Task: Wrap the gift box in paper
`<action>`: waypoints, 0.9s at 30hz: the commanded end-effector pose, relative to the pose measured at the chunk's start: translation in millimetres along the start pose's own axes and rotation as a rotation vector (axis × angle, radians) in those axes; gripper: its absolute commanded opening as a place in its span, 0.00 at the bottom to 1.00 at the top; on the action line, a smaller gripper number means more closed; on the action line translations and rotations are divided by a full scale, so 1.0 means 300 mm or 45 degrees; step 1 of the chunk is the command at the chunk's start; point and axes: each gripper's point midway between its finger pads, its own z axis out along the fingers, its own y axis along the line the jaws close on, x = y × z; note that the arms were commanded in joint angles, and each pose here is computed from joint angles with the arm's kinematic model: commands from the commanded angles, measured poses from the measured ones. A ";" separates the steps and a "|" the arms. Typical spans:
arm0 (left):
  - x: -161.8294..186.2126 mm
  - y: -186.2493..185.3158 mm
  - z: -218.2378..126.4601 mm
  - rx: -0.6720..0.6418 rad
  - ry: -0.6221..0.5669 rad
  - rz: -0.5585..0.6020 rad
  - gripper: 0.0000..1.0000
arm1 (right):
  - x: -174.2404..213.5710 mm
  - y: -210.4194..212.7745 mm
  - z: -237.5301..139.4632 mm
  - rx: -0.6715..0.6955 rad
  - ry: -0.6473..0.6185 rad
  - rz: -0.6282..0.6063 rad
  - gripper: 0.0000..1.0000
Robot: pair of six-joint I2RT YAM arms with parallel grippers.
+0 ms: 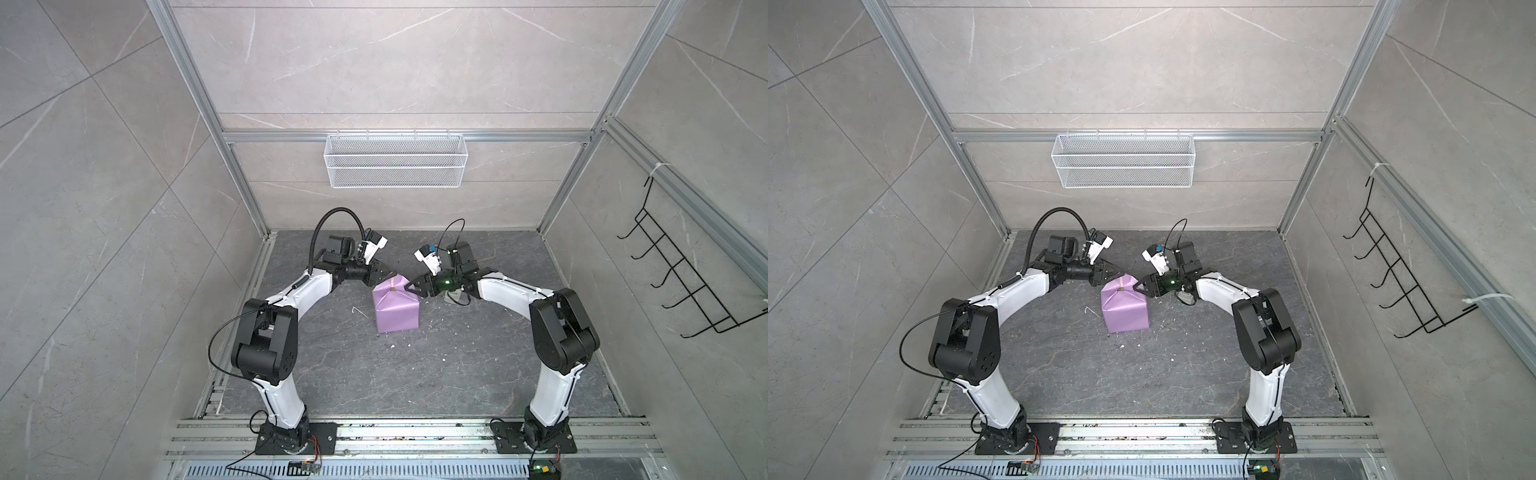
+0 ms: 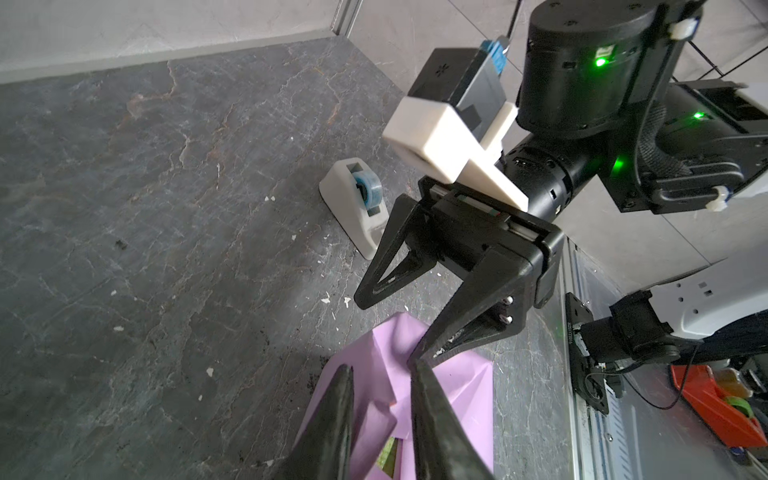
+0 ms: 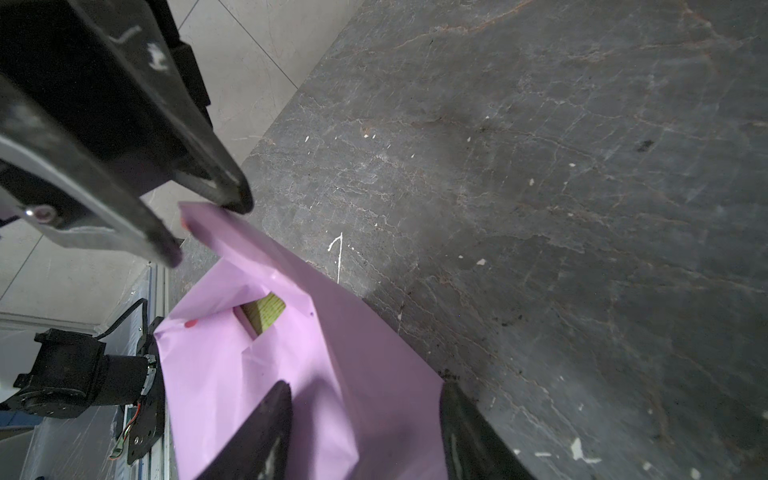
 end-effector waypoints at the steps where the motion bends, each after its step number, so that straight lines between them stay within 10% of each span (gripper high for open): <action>1: -0.027 -0.022 0.006 0.056 -0.008 0.040 0.19 | 0.041 -0.003 0.010 0.030 0.050 0.019 0.58; 8: -0.028 -0.025 0.006 0.053 -0.004 0.042 0.15 | 0.038 -0.003 0.011 0.028 0.050 0.019 0.58; 17: -0.010 -0.005 0.011 0.021 0.029 0.028 0.49 | 0.045 -0.005 0.013 0.030 0.058 0.023 0.58; 27: 0.006 -0.001 0.029 0.044 0.056 0.010 0.32 | 0.040 -0.006 0.013 0.030 0.056 0.025 0.58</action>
